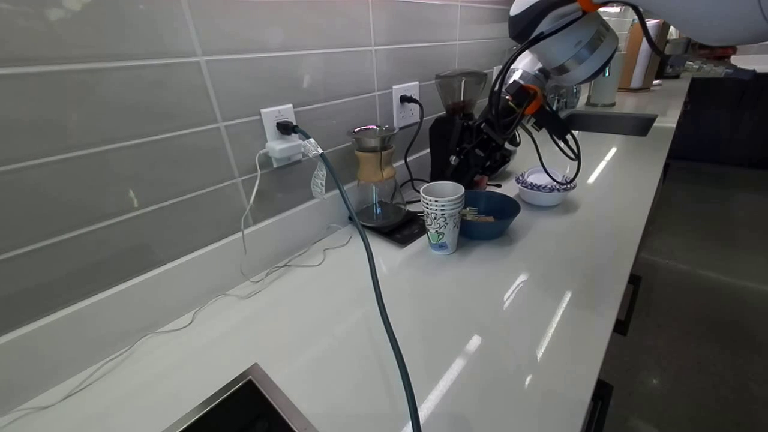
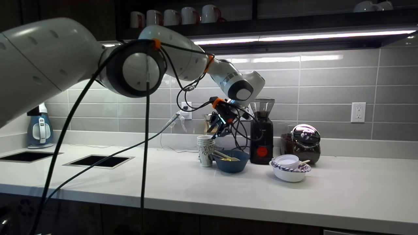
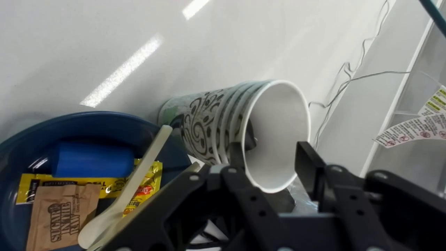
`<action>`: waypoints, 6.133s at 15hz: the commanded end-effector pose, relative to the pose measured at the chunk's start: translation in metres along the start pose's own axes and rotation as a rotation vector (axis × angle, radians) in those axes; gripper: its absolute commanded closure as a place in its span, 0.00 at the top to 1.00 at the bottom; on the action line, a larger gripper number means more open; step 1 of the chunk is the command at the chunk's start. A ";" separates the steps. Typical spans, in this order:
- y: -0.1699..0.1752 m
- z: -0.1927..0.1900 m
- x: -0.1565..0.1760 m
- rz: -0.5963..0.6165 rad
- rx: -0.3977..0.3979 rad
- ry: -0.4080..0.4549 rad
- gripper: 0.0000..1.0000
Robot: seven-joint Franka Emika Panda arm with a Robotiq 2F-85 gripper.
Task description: Remove one cup from the stack on the left.
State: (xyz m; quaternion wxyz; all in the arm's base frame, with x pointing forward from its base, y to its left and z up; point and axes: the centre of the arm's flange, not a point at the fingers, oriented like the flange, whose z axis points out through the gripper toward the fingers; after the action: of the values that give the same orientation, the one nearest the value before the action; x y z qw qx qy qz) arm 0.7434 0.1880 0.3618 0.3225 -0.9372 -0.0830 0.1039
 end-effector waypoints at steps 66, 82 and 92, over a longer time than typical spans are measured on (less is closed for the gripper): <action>-0.041 -0.006 -0.038 -0.203 0.352 -0.335 0.01; -0.059 -0.028 -0.109 0.124 0.401 -0.166 0.01; -0.056 -0.031 -0.145 0.550 0.366 0.052 0.01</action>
State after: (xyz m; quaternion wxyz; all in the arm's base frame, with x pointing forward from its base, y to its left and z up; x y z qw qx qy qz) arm 0.6809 0.1792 0.4407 0.4644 -0.8574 0.1305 0.1796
